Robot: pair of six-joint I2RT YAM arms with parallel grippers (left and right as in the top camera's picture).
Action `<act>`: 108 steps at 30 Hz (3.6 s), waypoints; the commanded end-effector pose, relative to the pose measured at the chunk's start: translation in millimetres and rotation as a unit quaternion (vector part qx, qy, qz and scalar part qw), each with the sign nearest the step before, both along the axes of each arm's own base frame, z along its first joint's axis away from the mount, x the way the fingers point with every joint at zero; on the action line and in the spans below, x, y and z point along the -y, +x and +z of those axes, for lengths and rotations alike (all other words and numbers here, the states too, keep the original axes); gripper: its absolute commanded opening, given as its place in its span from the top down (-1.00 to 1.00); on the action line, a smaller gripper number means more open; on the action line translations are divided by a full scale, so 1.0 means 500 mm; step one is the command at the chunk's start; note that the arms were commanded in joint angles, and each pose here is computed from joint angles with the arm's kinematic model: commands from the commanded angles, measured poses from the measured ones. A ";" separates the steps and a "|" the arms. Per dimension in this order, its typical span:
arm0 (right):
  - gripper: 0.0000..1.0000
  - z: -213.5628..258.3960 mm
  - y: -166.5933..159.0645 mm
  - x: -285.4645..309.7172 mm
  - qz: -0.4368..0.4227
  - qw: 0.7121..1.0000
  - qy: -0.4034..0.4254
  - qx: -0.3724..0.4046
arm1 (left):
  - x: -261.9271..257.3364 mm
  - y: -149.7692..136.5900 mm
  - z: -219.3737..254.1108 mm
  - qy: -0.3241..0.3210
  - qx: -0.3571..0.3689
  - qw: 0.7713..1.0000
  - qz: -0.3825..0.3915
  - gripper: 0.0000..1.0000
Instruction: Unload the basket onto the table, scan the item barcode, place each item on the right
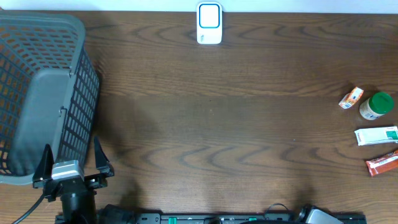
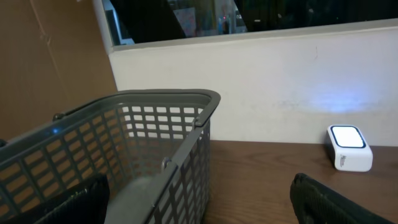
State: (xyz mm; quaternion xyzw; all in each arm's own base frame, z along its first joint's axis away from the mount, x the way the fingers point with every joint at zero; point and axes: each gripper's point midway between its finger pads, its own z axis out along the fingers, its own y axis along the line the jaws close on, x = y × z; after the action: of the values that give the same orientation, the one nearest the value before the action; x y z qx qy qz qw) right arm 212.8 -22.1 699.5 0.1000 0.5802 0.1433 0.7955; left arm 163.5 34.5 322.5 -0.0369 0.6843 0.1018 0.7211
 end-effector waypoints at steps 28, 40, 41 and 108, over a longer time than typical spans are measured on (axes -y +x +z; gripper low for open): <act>-0.99 -0.253 -0.319 -0.127 0.001 0.978 -0.160 0.133 | 0.003 -0.001 -0.007 0.013 -0.007 1.000 -0.004 -0.82; -0.98 -0.262 -0.483 -0.151 -0.025 0.956 -0.192 0.218 | 0.003 -0.001 -0.007 0.014 -0.007 1.000 -0.004 -0.82; -0.99 -0.264 -0.494 -0.152 -0.020 0.955 -0.191 0.225 | 0.003 -0.001 -0.007 0.014 -0.007 1.000 -0.004 -0.82; -0.99 -0.682 -0.047 -0.004 -0.024 0.990 0.091 0.100 | -0.033 -0.127 -0.354 0.122 -0.398 0.909 -0.008 -0.82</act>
State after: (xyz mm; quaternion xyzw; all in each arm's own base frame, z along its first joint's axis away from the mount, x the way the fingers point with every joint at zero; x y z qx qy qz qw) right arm 173.3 -16.7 387.0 0.1366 0.4729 0.1528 0.8570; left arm 105.9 51.0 152.6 0.0812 0.8921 0.1813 0.4058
